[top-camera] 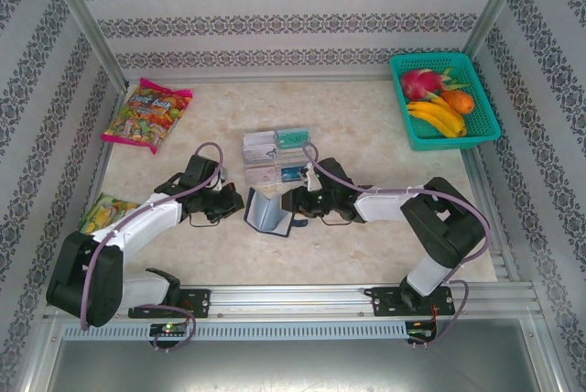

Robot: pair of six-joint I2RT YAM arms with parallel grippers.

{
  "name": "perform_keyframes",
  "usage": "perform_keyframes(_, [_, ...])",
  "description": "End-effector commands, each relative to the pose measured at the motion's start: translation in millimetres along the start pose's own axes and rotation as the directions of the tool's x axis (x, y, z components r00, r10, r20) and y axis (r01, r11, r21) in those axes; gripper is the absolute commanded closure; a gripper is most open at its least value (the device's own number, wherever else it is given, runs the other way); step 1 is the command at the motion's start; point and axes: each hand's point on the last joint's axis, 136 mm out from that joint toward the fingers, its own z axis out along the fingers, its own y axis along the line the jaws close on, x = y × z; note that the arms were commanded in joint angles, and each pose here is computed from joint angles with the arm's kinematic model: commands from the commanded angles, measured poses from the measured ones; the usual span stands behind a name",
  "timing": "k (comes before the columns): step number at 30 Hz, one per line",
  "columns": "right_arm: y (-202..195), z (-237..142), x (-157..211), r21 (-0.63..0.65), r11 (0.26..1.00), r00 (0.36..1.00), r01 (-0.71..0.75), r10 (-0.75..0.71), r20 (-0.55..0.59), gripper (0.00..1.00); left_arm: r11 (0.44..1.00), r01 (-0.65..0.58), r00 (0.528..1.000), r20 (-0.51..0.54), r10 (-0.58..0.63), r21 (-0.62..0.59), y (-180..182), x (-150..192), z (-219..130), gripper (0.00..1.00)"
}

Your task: Put the credit cards into the card holder

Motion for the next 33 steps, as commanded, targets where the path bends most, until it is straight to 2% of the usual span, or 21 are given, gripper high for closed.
perform_keyframes(1, [-13,-3,7,0.023,1.0,1.0,-0.001,0.001,-0.019,0.58,0.999,-0.001,1.0,-0.011,0.001,-0.034,11,4,-2,1.0])
perform_keyframes(7, [-14,-16,3,0.019,1.0,1.0,-0.008,0.007,0.004,0.58,0.999,-0.012,1.0,-0.007,0.012,-0.048,13,3,-6,1.0])
perform_keyframes(17, [17,-33,-3,0.045,0.996,0.997,0.077,-0.076,-0.011,0.58,0.999,-0.015,1.0,-0.019,0.014,-0.033,10,2,-2,1.0])
perform_keyframes(22, [13,-18,0,0.044,0.997,0.997,0.066,-0.064,-0.043,0.57,1.0,0.002,0.999,-0.037,-0.002,-0.009,10,3,7,0.97])
perform_keyframes(28, [27,10,0,0.02,0.995,0.992,0.098,-0.096,-0.087,0.55,1.0,0.016,0.998,-0.067,-0.015,0.012,8,5,16,0.93])
perform_keyframes(33, [18,27,1,0.035,0.995,0.99,0.089,-0.085,-0.112,0.54,1.0,0.01,0.998,-0.068,-0.01,0.007,8,4,16,0.91])
